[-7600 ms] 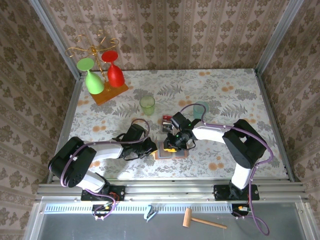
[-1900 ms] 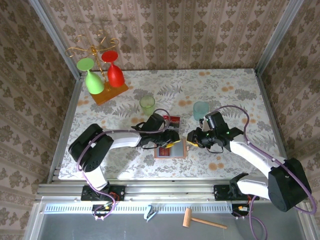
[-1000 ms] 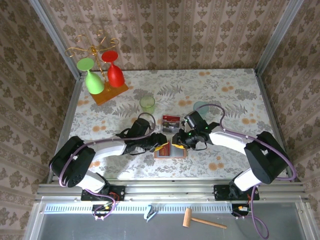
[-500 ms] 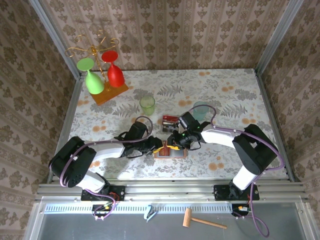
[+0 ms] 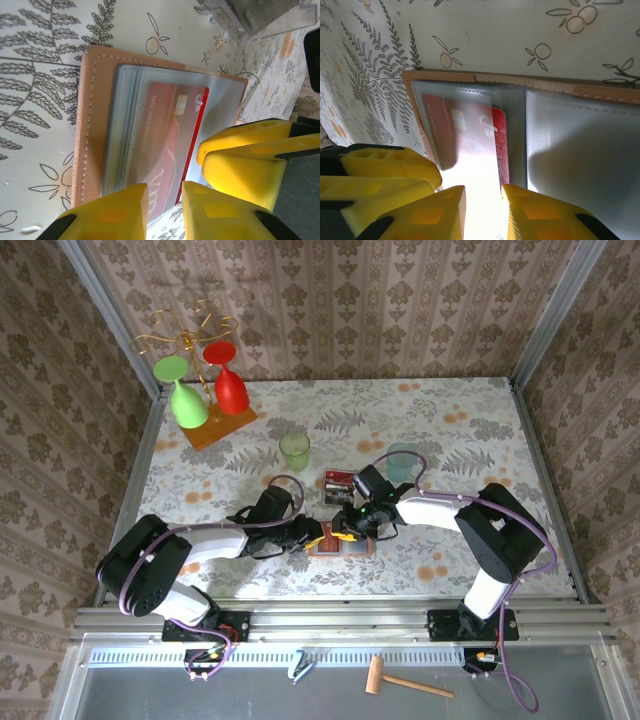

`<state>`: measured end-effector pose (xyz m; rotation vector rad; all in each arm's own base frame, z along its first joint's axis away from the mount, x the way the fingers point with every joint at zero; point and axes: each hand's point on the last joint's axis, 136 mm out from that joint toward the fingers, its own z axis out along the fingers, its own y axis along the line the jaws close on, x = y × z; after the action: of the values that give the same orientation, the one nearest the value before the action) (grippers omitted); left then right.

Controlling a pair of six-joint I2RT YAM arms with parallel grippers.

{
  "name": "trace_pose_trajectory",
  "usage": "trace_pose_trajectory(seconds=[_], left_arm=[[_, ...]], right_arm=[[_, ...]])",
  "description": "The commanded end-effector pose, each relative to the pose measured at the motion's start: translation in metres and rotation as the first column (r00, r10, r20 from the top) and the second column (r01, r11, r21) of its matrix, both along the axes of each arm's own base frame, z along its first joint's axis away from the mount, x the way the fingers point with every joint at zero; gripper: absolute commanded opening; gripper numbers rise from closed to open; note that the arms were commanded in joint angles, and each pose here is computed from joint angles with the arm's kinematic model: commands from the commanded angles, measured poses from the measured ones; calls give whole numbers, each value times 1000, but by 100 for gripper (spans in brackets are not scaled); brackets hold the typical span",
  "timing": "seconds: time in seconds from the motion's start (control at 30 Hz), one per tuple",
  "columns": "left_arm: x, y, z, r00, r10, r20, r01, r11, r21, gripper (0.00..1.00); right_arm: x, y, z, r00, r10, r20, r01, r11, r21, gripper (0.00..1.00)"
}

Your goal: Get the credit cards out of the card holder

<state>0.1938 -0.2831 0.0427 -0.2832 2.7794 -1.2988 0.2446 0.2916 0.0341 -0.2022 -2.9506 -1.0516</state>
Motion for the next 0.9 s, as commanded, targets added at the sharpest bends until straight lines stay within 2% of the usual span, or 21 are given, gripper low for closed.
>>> trace_pose_trajectory(seconds=[0.0, 0.53, 0.87], left_arm=[[3, 3, 3, 1000, 16, 17, -16, 1000, -7, 25], [3, 4, 1, 1000, 15, 14, -15, 1000, -2, 24], [3, 4, 0, 1000, 15, 11, -15, 1000, -2, 24]], right_arm=[[5, 9, 5, 1000, 6, 10, -6, 1000, 20, 25], [6, 13, 2, 1000, 17, 3, -17, 1000, 24, 19], [3, 9, -5, 1000, 21, -9, -21, 1000, -3, 23]])
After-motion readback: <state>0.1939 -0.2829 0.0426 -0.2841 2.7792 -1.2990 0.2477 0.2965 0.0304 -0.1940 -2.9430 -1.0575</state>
